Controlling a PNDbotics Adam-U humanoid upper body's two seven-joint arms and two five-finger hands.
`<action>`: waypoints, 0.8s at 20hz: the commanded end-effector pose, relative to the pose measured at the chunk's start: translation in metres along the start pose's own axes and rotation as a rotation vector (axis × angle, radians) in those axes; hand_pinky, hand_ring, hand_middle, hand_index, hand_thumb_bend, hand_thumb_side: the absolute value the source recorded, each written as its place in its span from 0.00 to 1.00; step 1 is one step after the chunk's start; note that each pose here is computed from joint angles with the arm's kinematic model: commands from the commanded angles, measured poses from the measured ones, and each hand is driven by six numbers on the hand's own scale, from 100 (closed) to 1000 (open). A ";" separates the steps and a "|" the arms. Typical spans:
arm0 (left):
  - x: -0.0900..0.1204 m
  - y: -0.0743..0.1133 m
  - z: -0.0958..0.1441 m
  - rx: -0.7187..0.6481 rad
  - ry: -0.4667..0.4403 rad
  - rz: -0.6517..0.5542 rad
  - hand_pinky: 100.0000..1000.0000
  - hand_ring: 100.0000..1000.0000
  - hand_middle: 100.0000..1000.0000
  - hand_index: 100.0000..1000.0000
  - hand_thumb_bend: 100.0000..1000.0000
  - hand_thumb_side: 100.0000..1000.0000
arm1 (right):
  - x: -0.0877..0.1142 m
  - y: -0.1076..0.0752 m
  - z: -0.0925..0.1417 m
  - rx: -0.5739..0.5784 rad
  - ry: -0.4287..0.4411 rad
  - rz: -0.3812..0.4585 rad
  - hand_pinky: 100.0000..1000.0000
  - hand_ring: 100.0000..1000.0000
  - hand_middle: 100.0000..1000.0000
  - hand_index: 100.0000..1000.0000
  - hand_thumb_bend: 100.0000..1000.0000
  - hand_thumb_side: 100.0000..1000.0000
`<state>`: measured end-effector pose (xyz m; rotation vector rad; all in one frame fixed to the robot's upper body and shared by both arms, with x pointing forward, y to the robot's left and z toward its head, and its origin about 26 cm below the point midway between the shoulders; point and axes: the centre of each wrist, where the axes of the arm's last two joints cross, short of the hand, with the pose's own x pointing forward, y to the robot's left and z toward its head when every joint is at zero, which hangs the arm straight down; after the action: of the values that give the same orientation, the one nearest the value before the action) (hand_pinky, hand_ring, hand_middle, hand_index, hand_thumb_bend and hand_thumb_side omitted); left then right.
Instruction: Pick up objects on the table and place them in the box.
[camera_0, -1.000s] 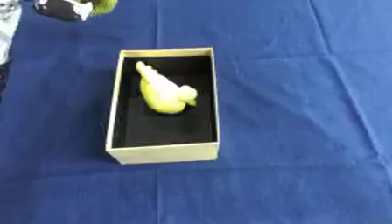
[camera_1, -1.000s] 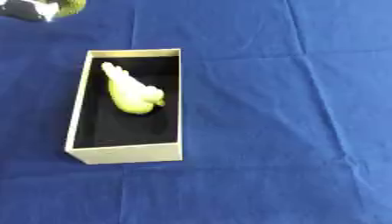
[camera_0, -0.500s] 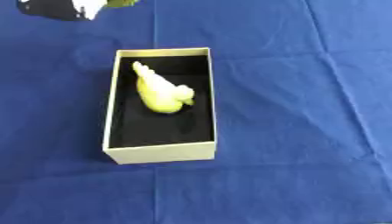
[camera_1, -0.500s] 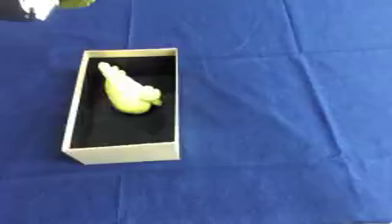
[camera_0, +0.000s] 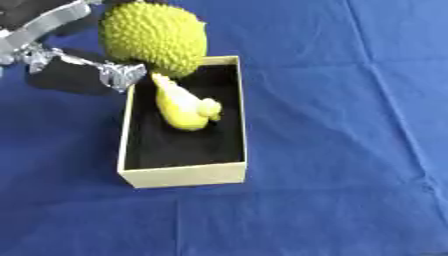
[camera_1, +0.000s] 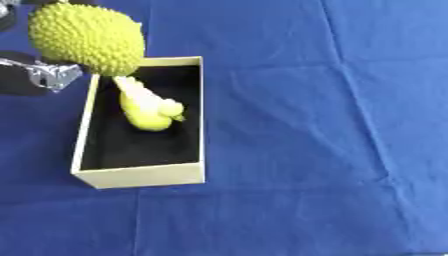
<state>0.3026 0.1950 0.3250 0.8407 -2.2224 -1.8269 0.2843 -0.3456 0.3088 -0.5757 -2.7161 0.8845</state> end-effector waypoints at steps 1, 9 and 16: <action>0.002 0.005 0.004 -0.015 0.008 0.001 0.52 0.48 0.48 0.68 0.00 0.18 | 0.005 -0.007 -0.007 0.007 -0.029 0.019 0.86 0.79 0.52 0.75 0.00 0.29; 0.002 -0.025 -0.001 -0.152 0.011 0.102 0.52 0.48 0.49 0.69 0.00 0.15 | 0.005 -0.006 -0.006 0.005 -0.028 0.012 0.86 0.80 0.52 0.75 0.00 0.32; 0.000 -0.040 -0.013 -0.214 -0.024 0.083 0.61 0.58 0.57 0.75 0.00 0.06 | 0.004 -0.005 -0.004 0.005 -0.019 0.005 0.86 0.79 0.52 0.75 0.00 0.36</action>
<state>0.3213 0.1801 0.2846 0.6465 -1.9895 -1.9776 0.2848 -0.3453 0.3057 -0.5590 -2.7100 0.8823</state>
